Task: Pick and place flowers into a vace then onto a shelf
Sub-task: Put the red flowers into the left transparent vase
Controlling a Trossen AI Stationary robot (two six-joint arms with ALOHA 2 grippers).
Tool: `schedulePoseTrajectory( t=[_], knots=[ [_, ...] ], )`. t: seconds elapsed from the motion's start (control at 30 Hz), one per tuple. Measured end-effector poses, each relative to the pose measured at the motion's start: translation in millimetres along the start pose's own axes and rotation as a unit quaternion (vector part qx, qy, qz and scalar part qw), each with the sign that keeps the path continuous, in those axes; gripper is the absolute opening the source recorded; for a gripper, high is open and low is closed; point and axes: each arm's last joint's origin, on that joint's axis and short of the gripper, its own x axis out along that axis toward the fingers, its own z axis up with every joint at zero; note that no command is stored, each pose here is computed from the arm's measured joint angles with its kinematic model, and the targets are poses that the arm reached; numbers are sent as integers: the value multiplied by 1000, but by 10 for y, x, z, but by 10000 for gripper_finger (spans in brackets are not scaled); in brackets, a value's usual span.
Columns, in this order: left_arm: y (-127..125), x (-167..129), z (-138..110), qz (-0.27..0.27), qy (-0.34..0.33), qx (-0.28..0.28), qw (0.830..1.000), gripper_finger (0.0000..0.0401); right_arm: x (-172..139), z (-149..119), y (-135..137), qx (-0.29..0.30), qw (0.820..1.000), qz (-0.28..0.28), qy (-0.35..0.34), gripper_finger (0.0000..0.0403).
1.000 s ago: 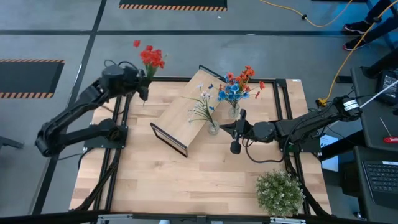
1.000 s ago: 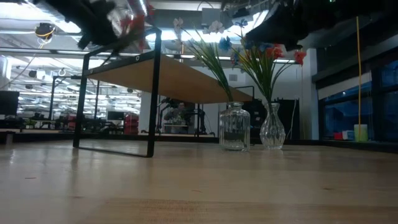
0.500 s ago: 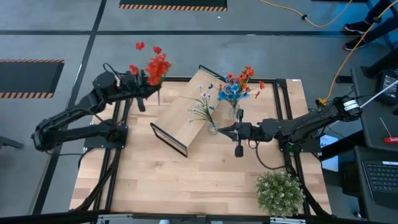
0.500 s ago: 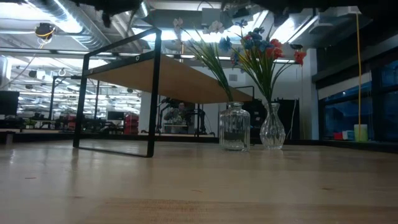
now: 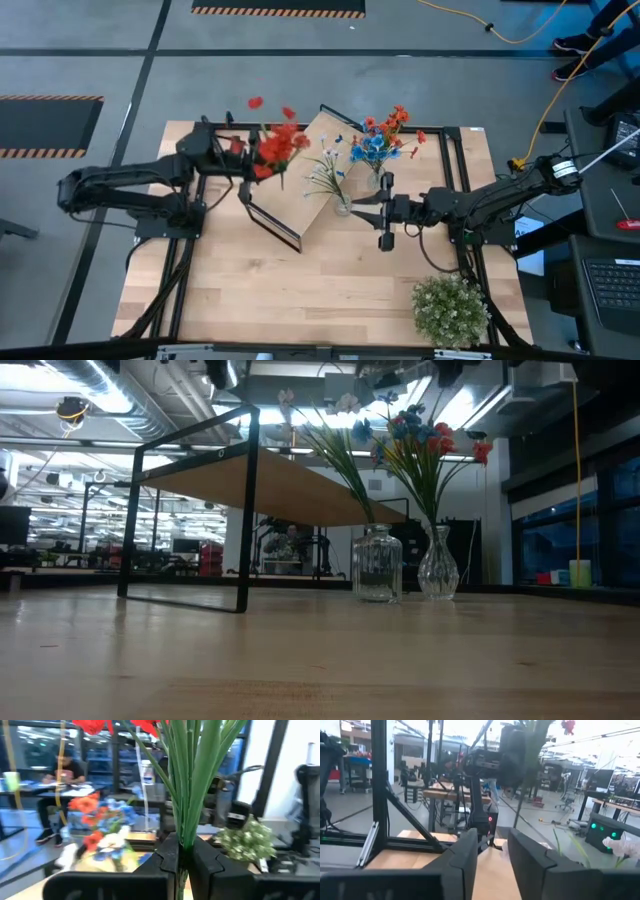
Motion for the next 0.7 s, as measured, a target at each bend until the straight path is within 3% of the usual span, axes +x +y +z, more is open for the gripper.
schedulePoseTrajectory(
  t=[0.2, 0.4, 0.7],
  knots=[
    [-163, 190, 90, -44, -4, 4, 999, 16, 69, 127, 1, 13, 1000, -3, -18, 132],
    [-321, 376, 53, -85, -18, 18, 996, 16, 308, 171, 67, 3, 1000, 4, 23, 133],
    [-446, 561, -63, -96, -25, 27, 995, 16, 684, 250, 155, -32, 998, 6, 48, 134]
  ],
)
